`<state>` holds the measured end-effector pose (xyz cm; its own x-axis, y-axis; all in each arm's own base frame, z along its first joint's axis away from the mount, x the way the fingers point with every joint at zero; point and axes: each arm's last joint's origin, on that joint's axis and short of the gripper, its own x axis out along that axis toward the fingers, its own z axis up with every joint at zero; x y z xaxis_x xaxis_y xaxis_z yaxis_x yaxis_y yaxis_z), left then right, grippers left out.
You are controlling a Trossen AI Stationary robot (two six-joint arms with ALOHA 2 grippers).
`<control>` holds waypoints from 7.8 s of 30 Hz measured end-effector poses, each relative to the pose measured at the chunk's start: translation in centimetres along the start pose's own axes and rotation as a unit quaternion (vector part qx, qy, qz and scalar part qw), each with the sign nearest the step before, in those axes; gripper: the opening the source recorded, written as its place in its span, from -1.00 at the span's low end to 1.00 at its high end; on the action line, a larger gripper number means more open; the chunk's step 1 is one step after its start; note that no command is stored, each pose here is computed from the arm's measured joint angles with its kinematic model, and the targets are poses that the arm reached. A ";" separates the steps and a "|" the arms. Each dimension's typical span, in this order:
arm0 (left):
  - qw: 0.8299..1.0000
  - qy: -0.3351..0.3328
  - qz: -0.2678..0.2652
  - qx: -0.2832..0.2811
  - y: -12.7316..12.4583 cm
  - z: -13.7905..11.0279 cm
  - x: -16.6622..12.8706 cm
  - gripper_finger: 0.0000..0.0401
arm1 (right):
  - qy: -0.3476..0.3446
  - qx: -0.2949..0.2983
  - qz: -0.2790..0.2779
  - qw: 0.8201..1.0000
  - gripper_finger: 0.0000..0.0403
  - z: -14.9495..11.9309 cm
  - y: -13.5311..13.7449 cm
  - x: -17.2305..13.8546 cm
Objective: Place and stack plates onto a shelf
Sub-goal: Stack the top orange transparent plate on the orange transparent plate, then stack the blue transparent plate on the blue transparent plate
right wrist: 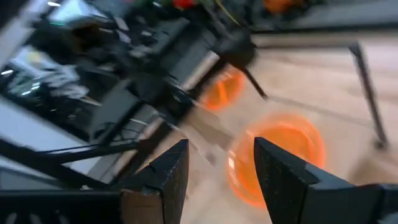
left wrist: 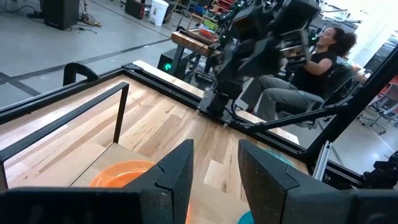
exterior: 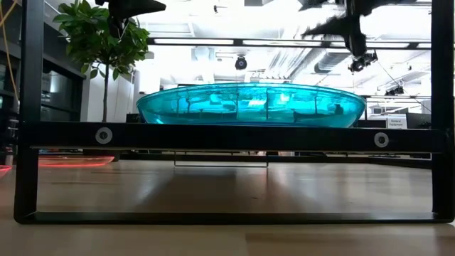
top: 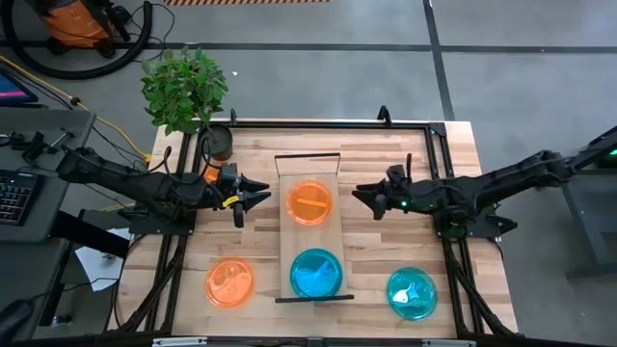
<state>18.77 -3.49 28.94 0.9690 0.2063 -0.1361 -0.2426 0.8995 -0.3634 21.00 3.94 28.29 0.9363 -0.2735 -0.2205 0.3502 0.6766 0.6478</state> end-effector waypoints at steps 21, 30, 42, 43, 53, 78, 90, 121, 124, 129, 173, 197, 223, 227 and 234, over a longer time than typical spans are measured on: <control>0.990 0.081 0.069 0.097 -0.4 3.6 0.5 -0.41 | -0.038 -0.038 0.053 0.997 -0.19 0.6 1.3 -0.3; 0.895 0.360 0.251 0.086 3.8 -2.6 0.2 -0.40 | -0.029 -0.029 0.045 0.998 -0.19 0.4 1.1 -0.3; 0.785 0.510 0.352 0.018 10.9 -8.4 1.0 -0.14 | -0.025 -0.023 0.041 0.999 -0.19 0.3 1.0 -0.2; 0.781 0.512 0.358 0.017 11.3 -8.4 1.1 -0.14 | -0.025 -0.023 0.041 0.999 -0.19 0.3 1.0 -0.2; 0.774 0.510 0.374 -0.013 13.1 -9.0 2.7 -0.13 | -0.022 -0.015 0.038 0.999 -0.19 0.3 0.9 -0.2; 0.748 0.540 0.386 -0.007 14.0 -11.0 4.1 -0.66 | -0.010 -0.011 0.025 1.000 -0.19 0.0 0.7 -0.2; 0.795 0.520 0.310 -0.042 12.0 -8.0 4.1 -0.99 | -0.002 -0.014 0.026 1.000 -0.19 -0.1 0.6 -0.2; 0.778 0.440 -0.050 0.445 -8.5 -2.7 7.0 -1.00 | -0.010 -0.020 0.035 0.999 -0.19 0.4 0.7 -0.7; 0.733 0.436 -0.047 0.521 -8.8 -3.5 9.5 -1.00 | -0.025 -0.018 0.049 0.998 -0.19 1.0 0.9 -1.3; 0.703 0.441 -0.042 0.557 -7.6 -4.6 13.0 -1.00 | -0.047 -0.023 0.069 0.996 -0.19 2.0 1.1 -2.3; 0.768 0.466 0.000 0.441 -3.5 -5.1 17.1 -0.59 | -0.066 -0.052 0.053 0.995 -0.19 2.4 0.9 -2.7; 0.991 0.080 -0.089 0.054 -3.2 2.5 4.0 -0.27 | -0.051 -0.038 0.052 0.997 -0.19 2.1 0.7 -2.7; 0.995 -0.024 -0.086 -0.037 0.3 -1.9 -0.9 -0.27 | 0.306 0.095 -0.025 0.947 -0.19 -3.5 -1.5 -2.9; 0.996 -0.021 -0.084 -0.035 0.3 -2.0 -0.8 -0.27 | 0.425 0.078 -0.135 0.892 -0.19 -7.6 -2.2 -3.8; 0.996 -0.022 -0.084 -0.035 0.3 -2.0 -0.8 -0.27 | 0.536 0.046 -0.246 0.806 -0.19 -13.4 -2.2 -5.4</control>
<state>17.83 -4.15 27.07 0.9970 0.0725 -0.0285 -0.0776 0.8938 -0.4417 15.51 13.09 18.29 0.1886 0.2882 -0.9388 0.7284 0.6001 0.3306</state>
